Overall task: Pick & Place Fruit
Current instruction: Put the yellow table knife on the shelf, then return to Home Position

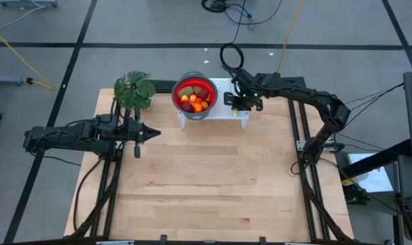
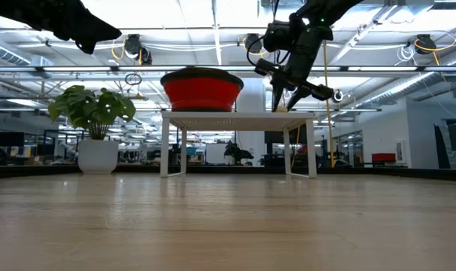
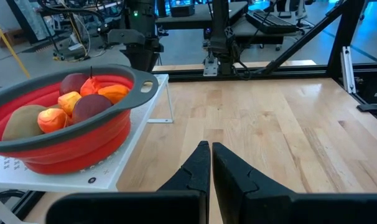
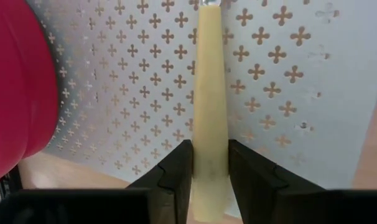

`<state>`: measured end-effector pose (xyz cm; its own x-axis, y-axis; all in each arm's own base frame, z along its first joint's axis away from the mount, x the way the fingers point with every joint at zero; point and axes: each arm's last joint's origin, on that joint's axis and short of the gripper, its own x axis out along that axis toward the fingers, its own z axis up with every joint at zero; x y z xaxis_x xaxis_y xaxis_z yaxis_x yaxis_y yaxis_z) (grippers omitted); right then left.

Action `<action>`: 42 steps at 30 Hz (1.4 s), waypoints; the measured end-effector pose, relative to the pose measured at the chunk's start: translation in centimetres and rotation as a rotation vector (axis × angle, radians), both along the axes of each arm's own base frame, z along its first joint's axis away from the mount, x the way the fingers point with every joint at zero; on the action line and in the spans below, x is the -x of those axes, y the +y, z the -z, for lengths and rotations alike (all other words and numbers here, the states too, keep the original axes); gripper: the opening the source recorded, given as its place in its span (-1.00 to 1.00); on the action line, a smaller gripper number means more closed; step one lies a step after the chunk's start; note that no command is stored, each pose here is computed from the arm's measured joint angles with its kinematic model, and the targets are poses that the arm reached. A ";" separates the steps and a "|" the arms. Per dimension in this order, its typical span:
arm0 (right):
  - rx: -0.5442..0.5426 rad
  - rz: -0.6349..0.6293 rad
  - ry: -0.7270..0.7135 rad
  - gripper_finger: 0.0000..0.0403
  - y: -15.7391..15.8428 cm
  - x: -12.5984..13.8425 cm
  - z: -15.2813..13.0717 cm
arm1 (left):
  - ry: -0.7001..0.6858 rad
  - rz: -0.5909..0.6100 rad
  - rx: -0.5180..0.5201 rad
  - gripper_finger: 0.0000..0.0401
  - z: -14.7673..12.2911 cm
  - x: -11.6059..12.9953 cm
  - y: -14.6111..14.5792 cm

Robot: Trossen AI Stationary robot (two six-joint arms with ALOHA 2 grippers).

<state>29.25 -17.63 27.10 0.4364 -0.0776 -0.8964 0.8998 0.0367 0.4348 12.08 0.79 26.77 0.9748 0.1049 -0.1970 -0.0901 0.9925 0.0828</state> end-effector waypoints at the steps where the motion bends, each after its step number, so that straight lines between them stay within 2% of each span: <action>1: 0.004 0.001 -0.008 -0.53 0.0 -0.1 0.0 | 0.000 0.000 0.000 -0.90 0.0 0.0 0.0; 10: 0.011 0.003 -0.013 -0.38 -0.1 -0.2 0.0 | 0.000 0.000 0.000 -0.90 0.0 0.0 0.0; 20: 0.022 0.000 -0.021 -0.46 0.1 0.3 -0.6 | 0.000 0.001 0.001 -0.90 0.0 0.0 0.0; 31: 0.088 -0.003 -0.113 -0.49 1.1 1.8 -3.8 | 0.000 0.002 0.002 -0.90 0.0 0.0 0.0; 35: 0.163 -0.092 -0.137 -0.54 1.9 2.5 -5.1 | -0.002 0.000 0.022 -0.90 0.0 0.0 0.0; 38: 0.260 -0.155 -0.137 -0.61 2.7 3.0 -6.3 | -0.003 0.003 0.032 -0.90 0.0 0.0 0.0; 42: 0.377 -0.245 -0.136 -0.80 3.8 3.8 -7.7 | -0.003 0.020 0.035 -0.90 0.0 0.0 -0.1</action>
<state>25.46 -13.83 34.80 0.5937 -0.2673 -0.7590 0.7809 0.4189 0.4634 12.09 0.72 26.77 0.9772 0.0789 -0.1972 -0.0708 0.9963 0.0478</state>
